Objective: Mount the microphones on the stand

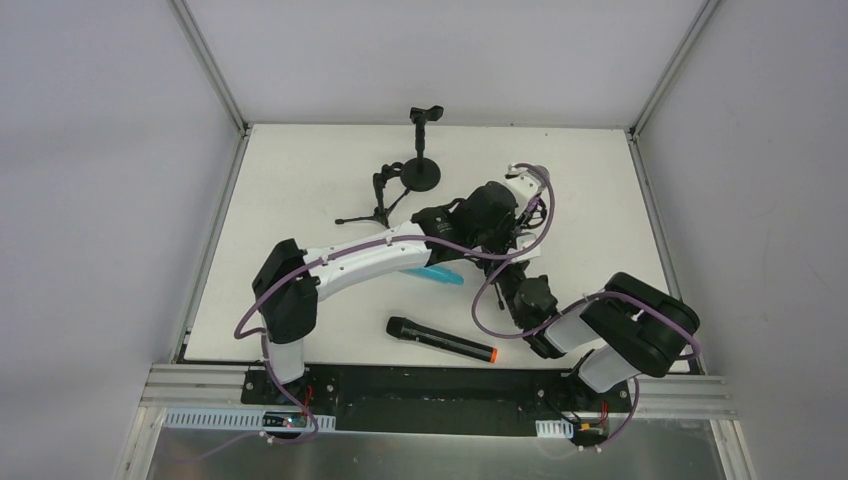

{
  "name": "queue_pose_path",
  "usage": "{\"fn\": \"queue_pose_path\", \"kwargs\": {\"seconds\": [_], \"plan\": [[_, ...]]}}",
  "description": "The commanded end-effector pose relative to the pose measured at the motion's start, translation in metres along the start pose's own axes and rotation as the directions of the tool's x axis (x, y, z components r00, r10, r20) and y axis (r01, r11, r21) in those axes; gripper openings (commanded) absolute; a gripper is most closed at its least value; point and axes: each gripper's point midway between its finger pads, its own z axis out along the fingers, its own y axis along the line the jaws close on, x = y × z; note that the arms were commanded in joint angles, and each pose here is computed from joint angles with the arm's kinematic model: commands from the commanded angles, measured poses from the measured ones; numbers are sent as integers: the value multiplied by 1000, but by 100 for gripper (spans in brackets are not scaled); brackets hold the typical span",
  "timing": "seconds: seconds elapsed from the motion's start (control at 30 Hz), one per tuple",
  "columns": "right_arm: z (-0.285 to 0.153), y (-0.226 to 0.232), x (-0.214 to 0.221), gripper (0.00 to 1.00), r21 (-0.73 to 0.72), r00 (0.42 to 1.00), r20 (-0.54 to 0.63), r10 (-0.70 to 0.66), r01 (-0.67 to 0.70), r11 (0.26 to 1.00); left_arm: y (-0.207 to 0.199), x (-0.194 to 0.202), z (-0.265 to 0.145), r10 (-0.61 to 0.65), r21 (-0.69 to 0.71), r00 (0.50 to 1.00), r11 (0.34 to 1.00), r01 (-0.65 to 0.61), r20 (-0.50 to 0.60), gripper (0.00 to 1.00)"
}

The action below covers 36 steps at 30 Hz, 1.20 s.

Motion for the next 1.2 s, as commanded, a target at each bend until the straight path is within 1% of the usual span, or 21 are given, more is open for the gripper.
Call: {"fn": "queue_pose_path", "kwargs": {"seconds": [0.0,0.3,0.57,0.8,1.03,1.17], "plan": [[5,-8,2,0,56,999,2,54,-54,997,-5,-70,-58,-66,90,975,995,48,214,0],[3,-5,5,0,32,1000,-9,26,-25,999,-1,-101,-88,-122,124,927,989,83,353,0],[2,-6,11,0,45,1000,-24,13,-11,999,-1,-128,-108,-143,148,900,985,89,411,0],[2,-8,16,0,56,999,-35,6,-4,998,1,-153,-128,-128,155,874,986,61,468,0],[2,-8,16,0,57,999,-37,0,2,998,7,-187,-157,-91,138,833,990,19,545,0],[2,-8,17,0,59,999,-40,-6,8,998,10,-199,-171,-87,134,812,991,11,577,0]]}}
